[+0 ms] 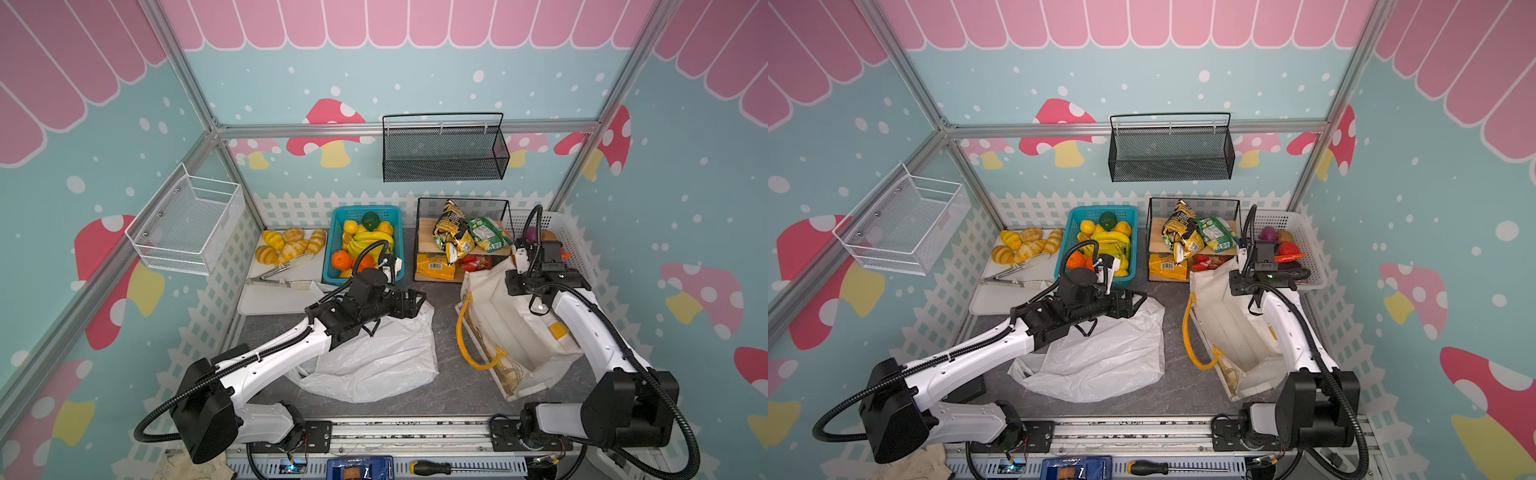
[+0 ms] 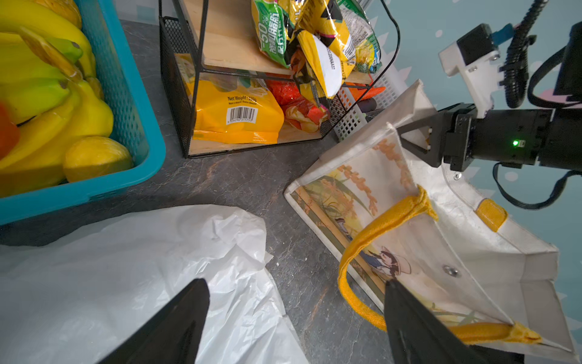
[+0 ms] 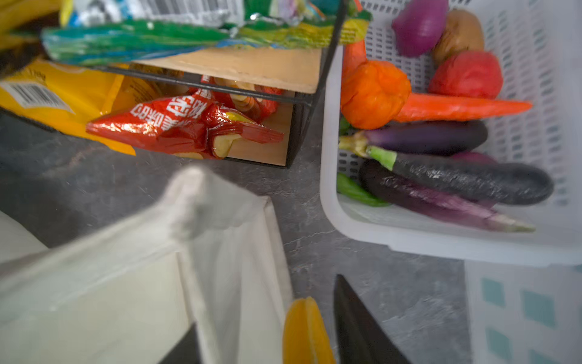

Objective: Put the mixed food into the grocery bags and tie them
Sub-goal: 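Hold the tote open with the right gripper while the left gripper reaches to the rack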

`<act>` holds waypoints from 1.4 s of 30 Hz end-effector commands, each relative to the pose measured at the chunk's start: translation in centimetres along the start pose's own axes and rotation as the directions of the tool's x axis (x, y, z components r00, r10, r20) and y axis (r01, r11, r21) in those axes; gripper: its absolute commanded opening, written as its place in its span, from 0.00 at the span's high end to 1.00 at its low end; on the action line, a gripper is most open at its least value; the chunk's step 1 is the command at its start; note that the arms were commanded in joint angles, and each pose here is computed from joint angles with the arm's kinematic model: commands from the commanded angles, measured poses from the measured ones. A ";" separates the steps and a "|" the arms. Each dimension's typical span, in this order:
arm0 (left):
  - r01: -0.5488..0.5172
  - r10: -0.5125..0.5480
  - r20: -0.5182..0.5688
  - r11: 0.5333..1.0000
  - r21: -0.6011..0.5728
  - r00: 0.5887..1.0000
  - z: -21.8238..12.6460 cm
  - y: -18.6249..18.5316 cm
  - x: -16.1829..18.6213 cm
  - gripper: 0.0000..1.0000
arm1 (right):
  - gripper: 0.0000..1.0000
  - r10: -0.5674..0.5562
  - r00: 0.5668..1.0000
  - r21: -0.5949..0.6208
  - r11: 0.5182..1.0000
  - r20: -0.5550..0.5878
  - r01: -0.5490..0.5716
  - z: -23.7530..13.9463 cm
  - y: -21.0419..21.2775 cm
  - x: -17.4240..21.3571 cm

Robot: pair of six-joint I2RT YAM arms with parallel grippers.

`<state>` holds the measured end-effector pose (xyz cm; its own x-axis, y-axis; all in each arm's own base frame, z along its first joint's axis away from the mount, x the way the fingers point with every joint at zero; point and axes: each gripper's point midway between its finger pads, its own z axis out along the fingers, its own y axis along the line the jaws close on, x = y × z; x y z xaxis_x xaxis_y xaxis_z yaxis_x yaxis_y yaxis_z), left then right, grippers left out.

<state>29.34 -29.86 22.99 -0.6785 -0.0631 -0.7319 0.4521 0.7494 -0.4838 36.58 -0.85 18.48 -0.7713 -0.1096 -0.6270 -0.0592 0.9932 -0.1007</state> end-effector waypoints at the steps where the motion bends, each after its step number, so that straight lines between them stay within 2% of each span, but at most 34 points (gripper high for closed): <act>1: -0.028 0.029 0.020 0.998 -0.052 0.999 -1.1 1.1 0.1 0.10 | 0.73 0.082 0.996 0.029 0.996 0.017 -0.083 -1.0 -1.8 0.3; 5: -0.035 0.038 0.046 0.997 -0.073 0.998 -1.6 1.4 -0.3 0.10 | 0.85 0.239 0.969 0.013 0.970 0.067 -0.241 -2.1 -3.9 1.2; 9: -0.023 0.030 0.067 0.995 -0.095 0.997 -2.0 2.0 -0.6 0.10 | 0.89 0.404 0.905 -0.121 0.913 0.135 -0.390 -3.1 -4.8 1.1; 13: -0.020 0.028 0.073 0.995 -0.099 0.997 -1.8 2.0 -1.1 0.10 | 0.91 0.490 0.864 -0.296 0.848 0.117 -0.440 -2.7 -2.2 1.0; 18: -0.028 0.031 0.050 0.998 -0.060 0.998 -0.9 0.9 -1.5 0.11 | 0.93 0.570 0.809 -0.426 0.774 0.144 -0.469 -3.6 -0.6 -0.3; 20: -0.023 0.025 0.039 0.998 -0.050 0.999 -0.2 0.5 -1.5 0.12 | 0.93 0.584 0.797 -0.453 0.758 0.154 -0.468 -3.9 -0.4 -0.9; 26: -0.041 0.041 -0.005 0.998 -0.050 0.999 2.4 -0.4 -1.7 0.15 | 0.92 0.558 0.811 -0.388 0.796 0.173 -0.465 -2.8 -1.4 -0.5; 29: -0.073 0.072 -0.015 0.996 -0.055 0.997 4.0 -0.9 -2.1 0.16 | 0.89 0.537 0.820 -0.370 0.816 0.198 -0.444 -2.6 -1.8 -0.5; 32: -0.110 0.109 -0.027 0.992 -0.065 0.994 5.6 -1.1 -2.3 0.17 | 0.81 0.517 0.827 -0.362 0.831 0.219 -0.423 -2.5 -1.9 -0.4; 35: -0.170 0.169 -0.021 0.984 -0.047 0.985 7.0 -2.2 -3.3 0.18 | 0.65 0.500 0.832 -0.352 0.844 0.239 -0.405 -2.4 -1.9 -0.2; 37: -0.202 0.201 -0.024 0.978 -0.041 0.979 8.1 -2.8 -3.7 0.18 | 0.59 0.490 0.836 -0.338 0.852 0.248 -0.399 -2.4 -2.0 0.0; 39: -0.219 0.218 -0.014 0.975 -0.035 0.976 9.2 -3.5 -4.7 0.16 | 0.56 0.479 0.840 -0.327 0.860 0.256 -0.391 -2.4 -2.2 0.1; 42: -0.245 0.245 -0.011 0.966 -0.087 0.970 11.2 -3.1 -6.0 0.15 | 0.55 0.472 0.841 -0.330 0.863 0.263 -0.382 -2.5 -2.0 0.1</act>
<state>37.22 -38.54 23.32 -0.5899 0.0876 -0.8027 0.5431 0.7786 -0.3142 35.08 -2.83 19.87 -0.5367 0.3969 -0.7446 0.0588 0.8979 0.4363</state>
